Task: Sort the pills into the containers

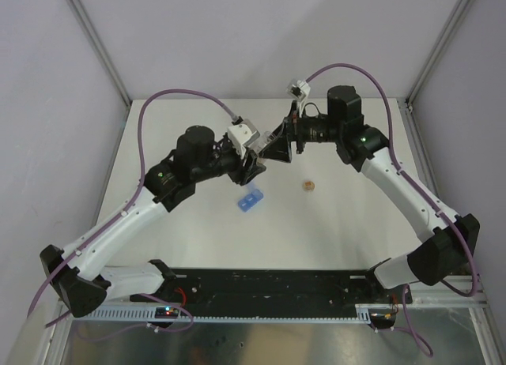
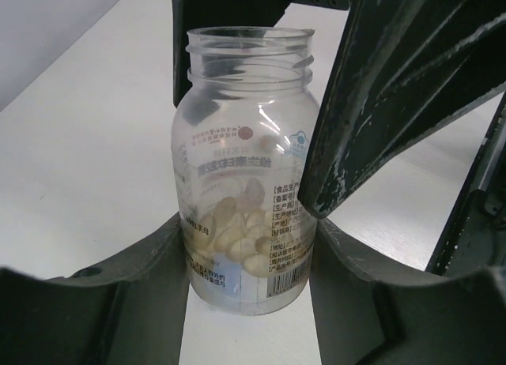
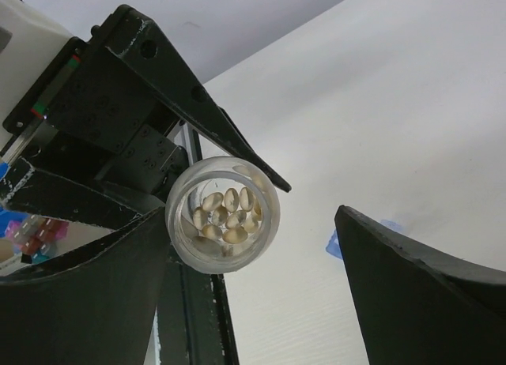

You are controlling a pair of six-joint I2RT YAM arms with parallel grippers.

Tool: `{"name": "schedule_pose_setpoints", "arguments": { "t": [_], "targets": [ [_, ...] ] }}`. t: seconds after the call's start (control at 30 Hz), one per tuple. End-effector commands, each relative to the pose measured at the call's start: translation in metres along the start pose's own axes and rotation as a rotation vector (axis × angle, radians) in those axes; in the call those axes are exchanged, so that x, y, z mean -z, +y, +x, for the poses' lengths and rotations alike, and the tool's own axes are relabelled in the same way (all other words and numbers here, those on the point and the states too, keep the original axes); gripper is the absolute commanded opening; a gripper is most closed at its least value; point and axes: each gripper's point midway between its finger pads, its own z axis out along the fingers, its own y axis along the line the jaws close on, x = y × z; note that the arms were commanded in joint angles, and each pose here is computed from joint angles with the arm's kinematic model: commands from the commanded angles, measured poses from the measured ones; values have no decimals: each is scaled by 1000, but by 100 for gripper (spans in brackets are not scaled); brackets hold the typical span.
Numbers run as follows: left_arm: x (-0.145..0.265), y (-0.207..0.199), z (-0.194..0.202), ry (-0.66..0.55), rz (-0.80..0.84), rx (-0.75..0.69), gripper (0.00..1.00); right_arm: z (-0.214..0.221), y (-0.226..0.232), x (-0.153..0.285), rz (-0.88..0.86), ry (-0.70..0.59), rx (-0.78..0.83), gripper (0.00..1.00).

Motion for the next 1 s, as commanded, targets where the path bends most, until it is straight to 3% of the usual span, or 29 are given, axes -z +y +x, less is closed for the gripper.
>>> {"name": "schedule_pose_setpoints", "arguments": {
  "t": [0.0, 0.23, 0.33, 0.47, 0.57, 0.67, 0.8, 0.97],
  "targets": [
    [2, 4, -12, -35, -34, -53, 0, -12, 3, -2, 6, -19, 15, 87],
    [0, 1, -11, -27, -35, -72, 0, -9, 5, -8, -9, -11, 2, 77],
    [-1, 1, -11, -24, -36, -79, 0, -9, 4, -8, -10, -9, -1, 65],
    [-1, 1, -9, -20, -39, -85, 3, -9, 5, -7, -10, -10, -6, 39],
    [2, 5, -12, -26, -64, -94, 16, -14, 3, -3, -2, -27, -27, 16],
    [8, 10, -22, -48, -90, -109, 38, -19, -1, 3, 7, -48, -58, 3],
    [15, 12, -39, -84, -106, -135, 64, -28, -2, 9, 6, -81, -97, 0],
    [16, 12, -56, -116, -100, -144, 80, -38, 0, 15, -7, -116, -140, 0]
  ]
}}
